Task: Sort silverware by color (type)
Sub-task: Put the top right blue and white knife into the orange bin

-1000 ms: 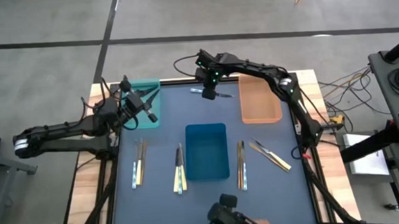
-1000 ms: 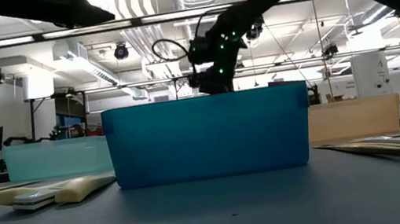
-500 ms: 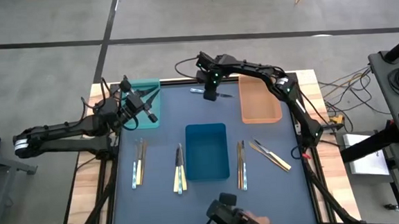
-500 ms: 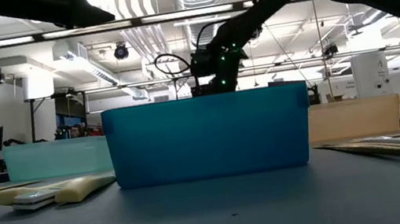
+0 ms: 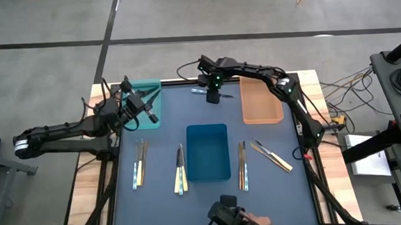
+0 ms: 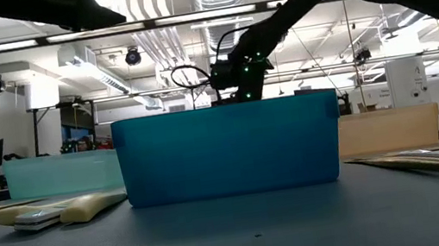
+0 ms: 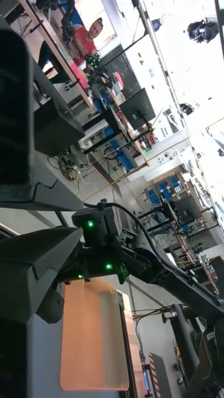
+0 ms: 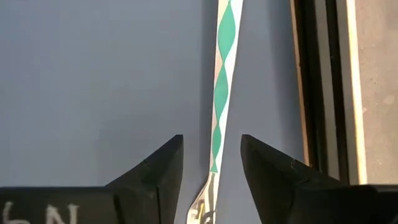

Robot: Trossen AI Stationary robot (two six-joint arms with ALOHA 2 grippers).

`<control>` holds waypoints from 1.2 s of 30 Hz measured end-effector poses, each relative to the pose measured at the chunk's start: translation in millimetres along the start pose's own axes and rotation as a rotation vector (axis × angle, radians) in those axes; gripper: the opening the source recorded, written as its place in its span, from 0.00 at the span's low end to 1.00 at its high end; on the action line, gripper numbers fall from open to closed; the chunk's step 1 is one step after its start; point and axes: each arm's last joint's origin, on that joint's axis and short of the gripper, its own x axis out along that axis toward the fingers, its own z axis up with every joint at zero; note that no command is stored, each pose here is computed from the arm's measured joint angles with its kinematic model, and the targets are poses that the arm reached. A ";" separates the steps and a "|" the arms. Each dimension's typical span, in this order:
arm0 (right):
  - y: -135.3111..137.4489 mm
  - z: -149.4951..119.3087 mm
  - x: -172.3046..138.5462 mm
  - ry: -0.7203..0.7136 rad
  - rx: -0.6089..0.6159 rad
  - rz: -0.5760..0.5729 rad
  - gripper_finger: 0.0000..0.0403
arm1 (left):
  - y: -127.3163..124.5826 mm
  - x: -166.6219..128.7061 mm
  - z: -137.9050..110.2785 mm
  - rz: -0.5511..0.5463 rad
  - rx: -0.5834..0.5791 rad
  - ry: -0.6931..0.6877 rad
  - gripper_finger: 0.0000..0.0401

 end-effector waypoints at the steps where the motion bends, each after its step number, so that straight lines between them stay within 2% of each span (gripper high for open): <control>1: -0.1 0.0 1.4 -0.007 0.003 -0.004 0.38 | 0.0 0.0 0.0 0.000 0.000 0.000 0.09; 10: 0.8 -5.5 16.1 -0.034 0.029 -0.021 0.37 | 0.0 0.0 0.0 0.000 0.000 0.000 0.09; 19: 2.2 -11.5 28.5 -0.033 0.041 -0.016 0.30 | 0.1 0.0 0.2 0.001 -0.001 -0.002 0.09; 24: 1.9 -15.2 39.8 -0.015 0.045 0.003 0.23 | 0.1 0.0 0.2 0.000 -0.001 -0.002 0.09; 31: 2.3 -16.9 47.2 -0.004 0.044 0.013 0.05 | 0.1 0.0 0.2 0.000 -0.001 -0.002 0.09; 36: 1.8 -14.4 39.6 -0.021 0.075 0.001 0.04 | 0.3 0.0 0.6 0.002 -0.003 -0.006 0.09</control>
